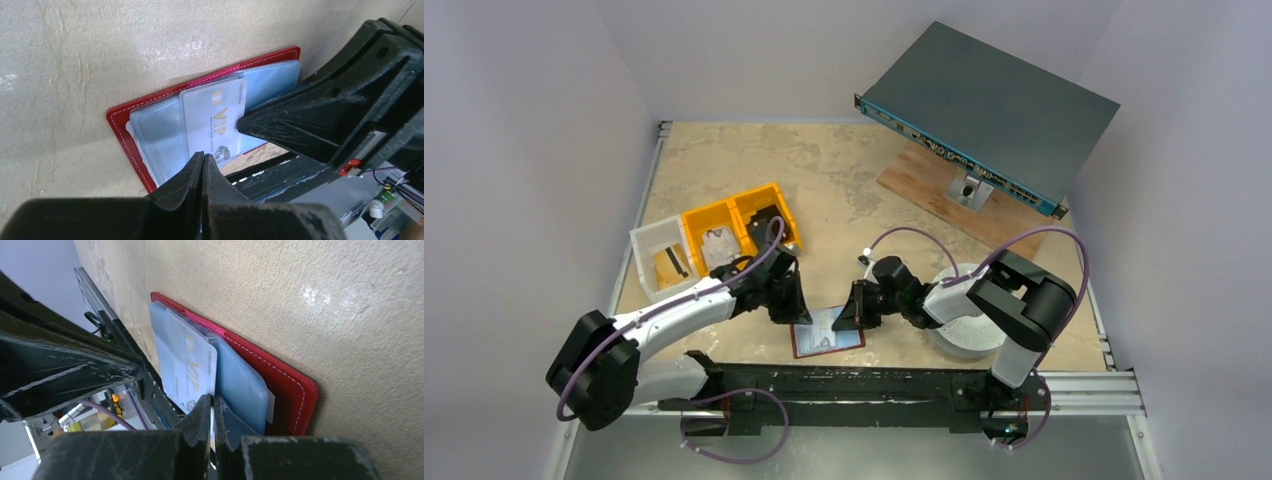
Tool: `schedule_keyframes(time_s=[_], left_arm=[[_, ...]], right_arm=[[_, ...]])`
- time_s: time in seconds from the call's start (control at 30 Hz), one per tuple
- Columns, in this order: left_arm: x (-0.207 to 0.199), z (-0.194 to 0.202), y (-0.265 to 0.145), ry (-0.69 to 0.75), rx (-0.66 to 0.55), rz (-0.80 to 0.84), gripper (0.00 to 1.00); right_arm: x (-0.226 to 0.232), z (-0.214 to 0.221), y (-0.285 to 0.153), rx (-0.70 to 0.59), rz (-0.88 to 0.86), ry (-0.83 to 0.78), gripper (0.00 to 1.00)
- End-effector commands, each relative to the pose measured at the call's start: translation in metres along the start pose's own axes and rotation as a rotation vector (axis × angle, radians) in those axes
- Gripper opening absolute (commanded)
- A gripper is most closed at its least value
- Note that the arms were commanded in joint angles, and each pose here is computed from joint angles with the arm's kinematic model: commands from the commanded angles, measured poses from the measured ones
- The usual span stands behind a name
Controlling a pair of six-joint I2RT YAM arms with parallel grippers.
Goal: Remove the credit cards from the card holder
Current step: Remove the credit card from the card holder.
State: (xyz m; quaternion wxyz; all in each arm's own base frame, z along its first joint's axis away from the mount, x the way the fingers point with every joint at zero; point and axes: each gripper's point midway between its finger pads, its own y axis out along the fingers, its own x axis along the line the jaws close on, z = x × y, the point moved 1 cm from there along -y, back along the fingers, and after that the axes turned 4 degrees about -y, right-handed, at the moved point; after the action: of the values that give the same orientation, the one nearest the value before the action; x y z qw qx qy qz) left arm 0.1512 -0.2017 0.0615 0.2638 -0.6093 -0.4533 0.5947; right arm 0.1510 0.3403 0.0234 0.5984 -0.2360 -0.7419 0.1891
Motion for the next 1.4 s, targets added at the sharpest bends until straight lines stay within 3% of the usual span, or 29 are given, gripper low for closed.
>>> schedule_keyframes(time_s=[0.0, 0.7, 1.37], left_arm=[[-0.01, 0.0, 0.014, -0.009, 0.006, 0.065, 0.0], [0.06, 0.015, 0.031, -0.099, 0.032, -0.275, 0.0], [0.07, 0.019, 0.033, -0.106, 0.037, -0.306, 0.0]], right_arm=[[-0.001, -0.007, 0.0, -0.029, 0.034, -0.038, 0.0], [-0.007, -0.004, -0.005, -0.024, 0.055, -0.032, 0.0], [-0.022, -0.005, -0.015, -0.038, 0.061, -0.006, 0.02]])
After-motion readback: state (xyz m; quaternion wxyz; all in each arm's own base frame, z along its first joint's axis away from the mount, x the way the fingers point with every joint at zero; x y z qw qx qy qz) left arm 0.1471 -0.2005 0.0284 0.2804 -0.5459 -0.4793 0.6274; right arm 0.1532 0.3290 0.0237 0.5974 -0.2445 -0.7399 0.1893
